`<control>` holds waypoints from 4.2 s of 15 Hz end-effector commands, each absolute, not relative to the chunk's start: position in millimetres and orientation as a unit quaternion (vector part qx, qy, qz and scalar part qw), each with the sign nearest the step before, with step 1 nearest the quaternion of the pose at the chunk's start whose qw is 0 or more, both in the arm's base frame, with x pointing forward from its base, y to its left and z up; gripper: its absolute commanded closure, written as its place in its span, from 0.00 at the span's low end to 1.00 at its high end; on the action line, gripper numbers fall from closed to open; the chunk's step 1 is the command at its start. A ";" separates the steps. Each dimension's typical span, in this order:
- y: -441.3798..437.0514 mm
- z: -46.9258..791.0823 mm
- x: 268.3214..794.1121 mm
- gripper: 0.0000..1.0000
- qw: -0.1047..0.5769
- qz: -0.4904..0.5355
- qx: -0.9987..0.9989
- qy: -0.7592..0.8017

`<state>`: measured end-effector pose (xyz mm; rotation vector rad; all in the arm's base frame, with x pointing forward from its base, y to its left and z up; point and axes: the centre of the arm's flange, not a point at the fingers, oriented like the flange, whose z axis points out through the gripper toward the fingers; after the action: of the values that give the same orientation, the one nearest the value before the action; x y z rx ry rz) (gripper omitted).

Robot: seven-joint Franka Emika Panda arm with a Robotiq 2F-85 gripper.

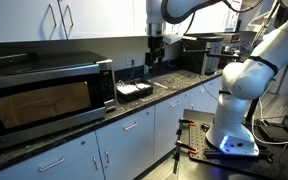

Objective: Move the white plastic knife to the left

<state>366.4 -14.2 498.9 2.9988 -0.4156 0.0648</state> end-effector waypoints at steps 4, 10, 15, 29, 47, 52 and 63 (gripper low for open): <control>-94.9 486.7 334.2 0.00 0.037 0.012 0.983 -0.181; -159.6 475.3 287.4 0.00 0.000 0.008 0.967 -0.256; -164.6 477.3 292.1 0.00 -0.007 0.009 0.962 -0.274; -261.3 441.8 275.8 0.00 -0.001 -0.034 0.968 -0.247; -340.3 390.0 255.7 0.00 -0.023 -0.071 0.970 -0.230; -343.3 377.3 277.4 0.00 -0.018 -0.106 0.966 -0.237; -373.2 324.5 329.2 0.00 -0.008 -0.160 0.962 -0.222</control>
<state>308.5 -349.5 336.1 3.0365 -0.7056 -0.4851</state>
